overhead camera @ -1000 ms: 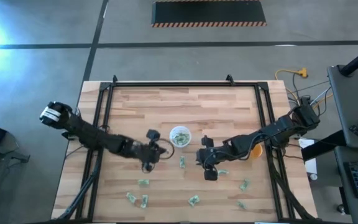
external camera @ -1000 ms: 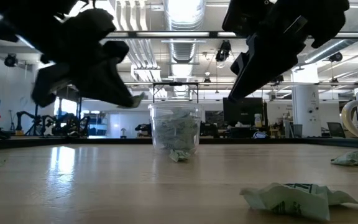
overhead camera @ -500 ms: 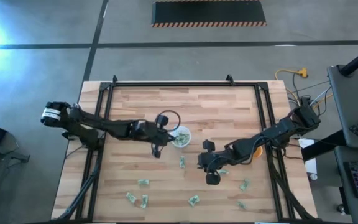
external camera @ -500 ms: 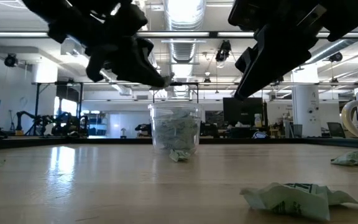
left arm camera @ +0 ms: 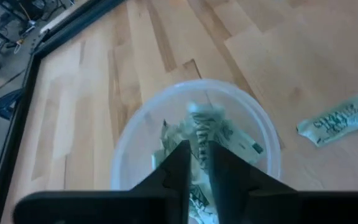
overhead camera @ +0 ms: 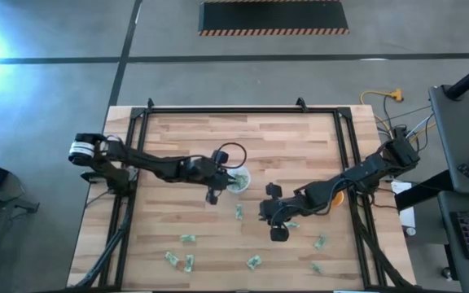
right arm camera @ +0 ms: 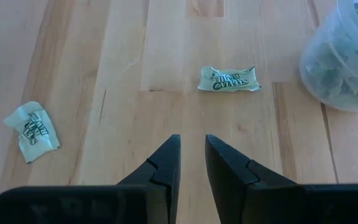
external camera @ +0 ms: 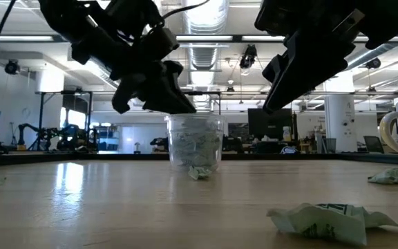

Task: Pick and place Stevia / Truvia into bins
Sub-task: Put the light green stevia packet into the transparent container

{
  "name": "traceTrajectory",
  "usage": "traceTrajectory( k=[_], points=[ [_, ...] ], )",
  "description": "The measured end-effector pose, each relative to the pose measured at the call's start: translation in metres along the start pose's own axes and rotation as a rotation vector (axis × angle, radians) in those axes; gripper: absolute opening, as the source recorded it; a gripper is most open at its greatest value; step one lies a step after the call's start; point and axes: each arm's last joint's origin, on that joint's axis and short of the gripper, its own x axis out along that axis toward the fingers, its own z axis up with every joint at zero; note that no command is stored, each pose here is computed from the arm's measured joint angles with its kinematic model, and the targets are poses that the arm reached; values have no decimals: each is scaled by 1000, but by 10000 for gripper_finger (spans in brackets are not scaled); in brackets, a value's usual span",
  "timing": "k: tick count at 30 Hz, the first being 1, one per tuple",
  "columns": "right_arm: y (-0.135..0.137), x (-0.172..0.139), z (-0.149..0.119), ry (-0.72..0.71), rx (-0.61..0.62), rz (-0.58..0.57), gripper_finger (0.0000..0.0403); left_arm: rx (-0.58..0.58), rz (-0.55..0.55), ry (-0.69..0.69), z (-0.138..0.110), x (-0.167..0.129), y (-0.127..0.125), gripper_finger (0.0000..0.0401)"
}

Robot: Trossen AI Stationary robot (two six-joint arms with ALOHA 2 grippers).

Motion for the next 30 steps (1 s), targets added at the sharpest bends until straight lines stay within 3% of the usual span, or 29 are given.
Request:
traceTrajectory(
  k=[7, 12, 22, 30],
  points=[
    [-1, 6, -5, 15, -8, -5, 72, 8, 2, -8, 2, -1, 0, 123],
    [-1, 9, -8, -47, -56, 16, 78, -9, 11, -81, 20, -23, 1, 162],
    [1, 10, -2, -252, -249, 48, 78, -41, -74, -155, 44, -104, -8, 173],
    [1, 18, 2, -348, -326, 43, 79, -98, -147, -252, 45, -162, -18, 173]
  ],
)
